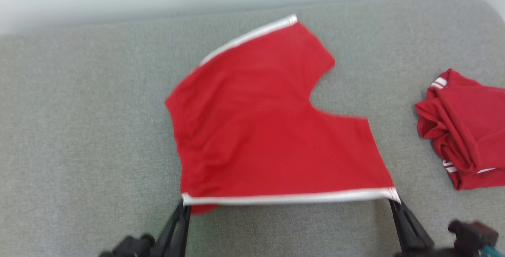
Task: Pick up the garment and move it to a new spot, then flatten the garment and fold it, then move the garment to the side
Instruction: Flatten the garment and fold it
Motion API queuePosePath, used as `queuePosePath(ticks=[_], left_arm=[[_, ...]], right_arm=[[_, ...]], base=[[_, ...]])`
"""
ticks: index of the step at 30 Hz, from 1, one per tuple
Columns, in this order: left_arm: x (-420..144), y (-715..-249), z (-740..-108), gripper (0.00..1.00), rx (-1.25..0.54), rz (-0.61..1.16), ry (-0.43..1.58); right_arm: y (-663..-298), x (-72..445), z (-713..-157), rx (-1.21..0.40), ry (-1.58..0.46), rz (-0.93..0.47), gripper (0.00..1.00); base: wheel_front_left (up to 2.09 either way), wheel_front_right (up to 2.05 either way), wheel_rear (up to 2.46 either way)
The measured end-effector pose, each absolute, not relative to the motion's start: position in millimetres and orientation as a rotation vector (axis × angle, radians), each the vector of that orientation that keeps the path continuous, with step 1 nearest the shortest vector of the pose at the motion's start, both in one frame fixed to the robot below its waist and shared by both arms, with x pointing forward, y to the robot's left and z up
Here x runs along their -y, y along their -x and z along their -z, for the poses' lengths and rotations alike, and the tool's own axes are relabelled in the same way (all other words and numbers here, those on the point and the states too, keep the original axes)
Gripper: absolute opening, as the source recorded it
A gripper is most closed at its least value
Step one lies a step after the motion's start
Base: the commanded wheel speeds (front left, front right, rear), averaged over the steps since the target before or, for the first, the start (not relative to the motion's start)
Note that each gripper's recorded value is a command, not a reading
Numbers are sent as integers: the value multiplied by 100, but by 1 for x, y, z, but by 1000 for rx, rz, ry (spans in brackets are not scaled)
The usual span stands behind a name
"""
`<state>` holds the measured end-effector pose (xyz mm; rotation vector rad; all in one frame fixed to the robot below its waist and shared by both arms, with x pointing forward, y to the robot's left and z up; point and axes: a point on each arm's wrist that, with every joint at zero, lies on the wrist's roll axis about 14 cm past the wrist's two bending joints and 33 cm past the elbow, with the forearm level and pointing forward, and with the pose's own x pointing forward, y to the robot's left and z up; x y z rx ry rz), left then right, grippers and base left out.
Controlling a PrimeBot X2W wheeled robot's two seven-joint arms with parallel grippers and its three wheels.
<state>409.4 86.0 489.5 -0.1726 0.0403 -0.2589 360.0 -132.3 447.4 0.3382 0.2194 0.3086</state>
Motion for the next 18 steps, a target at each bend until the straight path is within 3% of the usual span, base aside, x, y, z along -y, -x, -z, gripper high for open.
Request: queuePosePath(ticks=[9, 18], left_arm=[[-84, -364, -482, 0, -150, 264, 205], [-85, -364, -485, 0, -164, 243, 232]], right_arm=[[-315, 138, -453, -272, -357, -244, 0], [-326, 148, -475, -215, -323, -221, 0]], base=[[0, 0, 0], [0, 0, 0]])
